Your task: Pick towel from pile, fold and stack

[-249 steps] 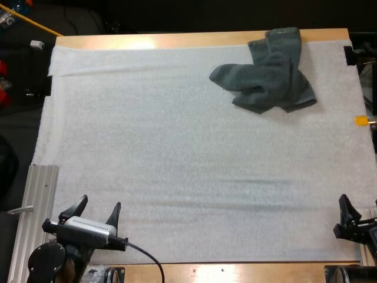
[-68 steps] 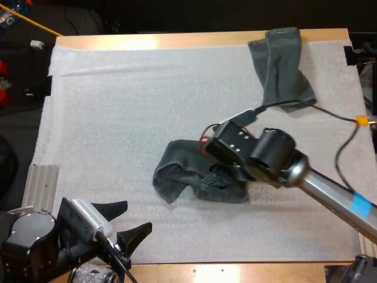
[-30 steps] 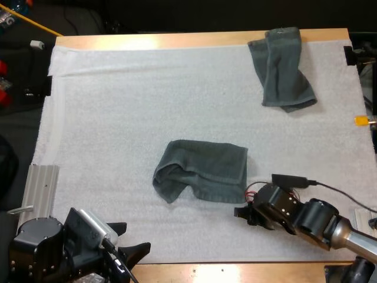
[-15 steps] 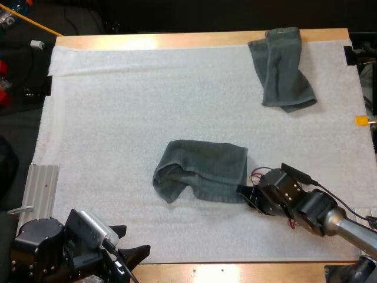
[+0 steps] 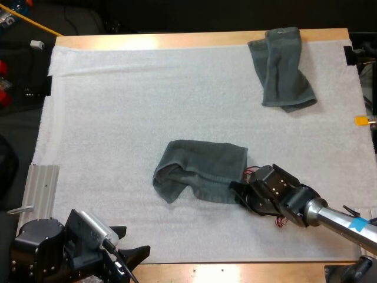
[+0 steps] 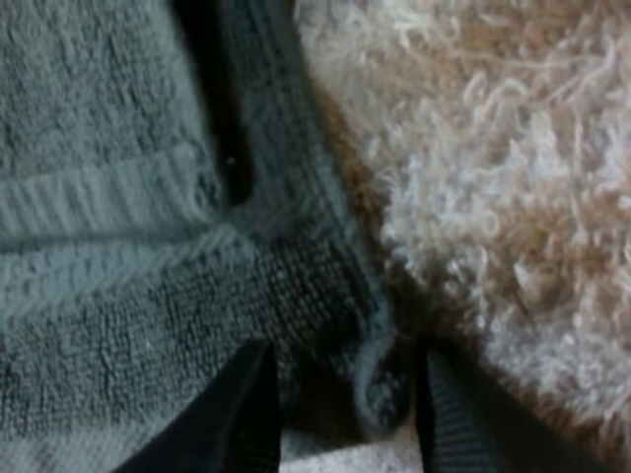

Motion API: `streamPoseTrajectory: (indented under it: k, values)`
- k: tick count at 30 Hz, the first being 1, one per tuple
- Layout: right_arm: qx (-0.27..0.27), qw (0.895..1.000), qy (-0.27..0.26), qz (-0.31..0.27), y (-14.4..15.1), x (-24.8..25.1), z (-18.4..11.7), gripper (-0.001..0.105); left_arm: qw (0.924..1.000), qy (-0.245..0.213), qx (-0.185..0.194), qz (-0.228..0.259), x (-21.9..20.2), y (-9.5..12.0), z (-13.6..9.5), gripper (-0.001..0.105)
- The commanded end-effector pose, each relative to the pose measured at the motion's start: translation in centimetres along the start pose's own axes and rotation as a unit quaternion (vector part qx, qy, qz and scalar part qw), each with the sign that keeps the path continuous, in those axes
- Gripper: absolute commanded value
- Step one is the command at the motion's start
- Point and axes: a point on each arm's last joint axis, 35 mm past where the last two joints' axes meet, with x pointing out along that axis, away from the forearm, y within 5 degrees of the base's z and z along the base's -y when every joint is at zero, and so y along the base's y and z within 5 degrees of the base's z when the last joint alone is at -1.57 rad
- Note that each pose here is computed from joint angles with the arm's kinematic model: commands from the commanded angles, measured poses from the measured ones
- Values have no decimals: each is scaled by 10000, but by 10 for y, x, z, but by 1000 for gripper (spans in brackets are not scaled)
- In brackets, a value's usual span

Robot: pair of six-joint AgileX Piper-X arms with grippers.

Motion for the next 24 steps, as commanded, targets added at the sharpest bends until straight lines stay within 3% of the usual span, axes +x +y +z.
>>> streamPoseTrajectory:
  k: [1,3,5,7,8,16,21,24]
  values:
    - [21,10000,-38,-9,-1,1,1,36,10000,41,-5,3,-1,-1,-1,68]
    - [21,10000,-45,-15,-1,1,1,34,10000,41,-5,3,-1,-1,-1,68]
    - [-3,10000,-41,-22,-1,1,1,25,10000,33,1,1,-1,-1,-1,68]
    - [-177,9998,-2,-14,-1,0,0,4,10000,41,6,3,-1,0,-1,68]
    - [-227,9997,9,-1,0,0,0,0,10000,44,4,3,-1,0,-1,68]
    - [-1113,9921,249,-522,-10,-19,-9,0,9974,256,670,-94,7,4,-4,68]
    - [-1609,9817,343,-958,-18,-39,-15,0,9951,418,868,224,19,14,-5,68]
    - [-1755,9796,314,-922,-18,-51,-17,0,9945,520,891,197,33,23,-6,68]
